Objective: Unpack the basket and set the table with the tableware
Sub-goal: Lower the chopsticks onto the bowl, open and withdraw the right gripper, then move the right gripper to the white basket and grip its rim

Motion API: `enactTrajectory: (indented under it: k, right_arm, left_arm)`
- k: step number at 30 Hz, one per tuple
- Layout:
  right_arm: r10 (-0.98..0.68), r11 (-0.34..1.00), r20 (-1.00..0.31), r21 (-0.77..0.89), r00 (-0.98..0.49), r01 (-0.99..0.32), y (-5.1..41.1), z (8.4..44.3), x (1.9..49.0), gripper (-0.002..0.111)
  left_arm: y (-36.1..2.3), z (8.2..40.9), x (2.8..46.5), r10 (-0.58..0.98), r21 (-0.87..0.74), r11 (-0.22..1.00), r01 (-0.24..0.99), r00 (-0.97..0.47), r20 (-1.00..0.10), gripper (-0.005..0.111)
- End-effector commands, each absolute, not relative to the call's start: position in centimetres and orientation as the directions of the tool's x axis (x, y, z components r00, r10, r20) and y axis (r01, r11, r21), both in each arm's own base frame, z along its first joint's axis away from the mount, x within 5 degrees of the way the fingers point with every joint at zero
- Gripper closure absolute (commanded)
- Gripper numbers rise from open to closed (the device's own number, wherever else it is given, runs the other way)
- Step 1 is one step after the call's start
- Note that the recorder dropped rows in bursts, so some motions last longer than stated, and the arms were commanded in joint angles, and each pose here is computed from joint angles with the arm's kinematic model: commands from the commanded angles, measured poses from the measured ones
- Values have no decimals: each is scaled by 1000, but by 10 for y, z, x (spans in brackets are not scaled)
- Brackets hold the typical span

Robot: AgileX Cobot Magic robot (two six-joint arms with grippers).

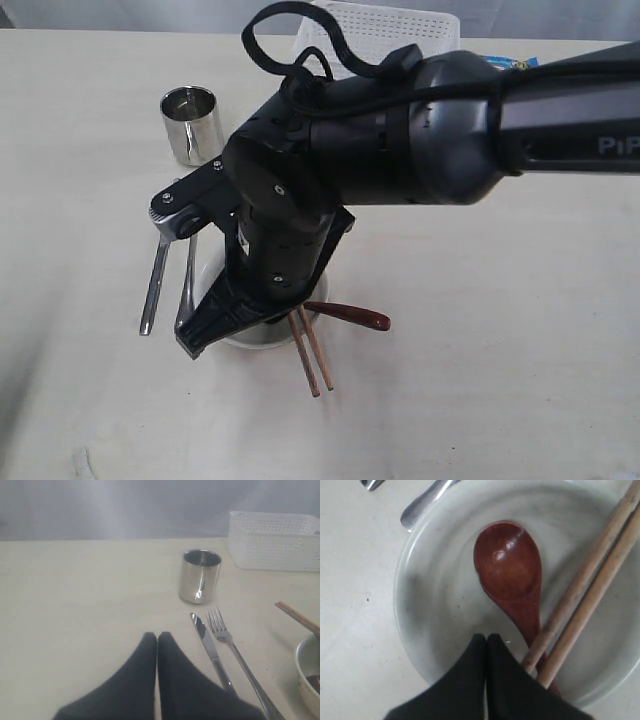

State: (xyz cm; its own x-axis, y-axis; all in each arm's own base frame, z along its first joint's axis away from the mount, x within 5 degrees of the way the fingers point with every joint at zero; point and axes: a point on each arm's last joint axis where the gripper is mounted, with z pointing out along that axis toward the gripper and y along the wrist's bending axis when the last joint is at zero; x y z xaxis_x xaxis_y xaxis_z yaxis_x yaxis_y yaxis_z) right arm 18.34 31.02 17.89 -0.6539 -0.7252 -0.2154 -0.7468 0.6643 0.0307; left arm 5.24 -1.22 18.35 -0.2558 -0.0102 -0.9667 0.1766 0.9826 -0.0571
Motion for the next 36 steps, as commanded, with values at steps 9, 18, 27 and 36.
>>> enactTrajectory:
  k: [9, 18, 27, 36]
  right_arm:
    - [-747, 642, -237, -15, -621, -766, 307, 183, 187, 109]
    - [-597, 739, -500, -39, -627, -672, 261, 263, 224, 109]
    - [-336, 927, -588, -70, -736, -367, 137, 298, 298, 109]
    - [-232, 965, -623, -52, -747, -256, 80, 291, 330, 109]
  left_arm:
    - [-12, 183, 52, -5, -53, 982, 183, -254, -967, 107]
    - [-12, 183, 52, -5, -53, 982, 183, -254, -967, 107]
    - [-12, 183, 52, -5, -53, 982, 183, -254, -967, 107]
    - [-12, 183, 52, -5, -53, 982, 183, -254, -967, 107]
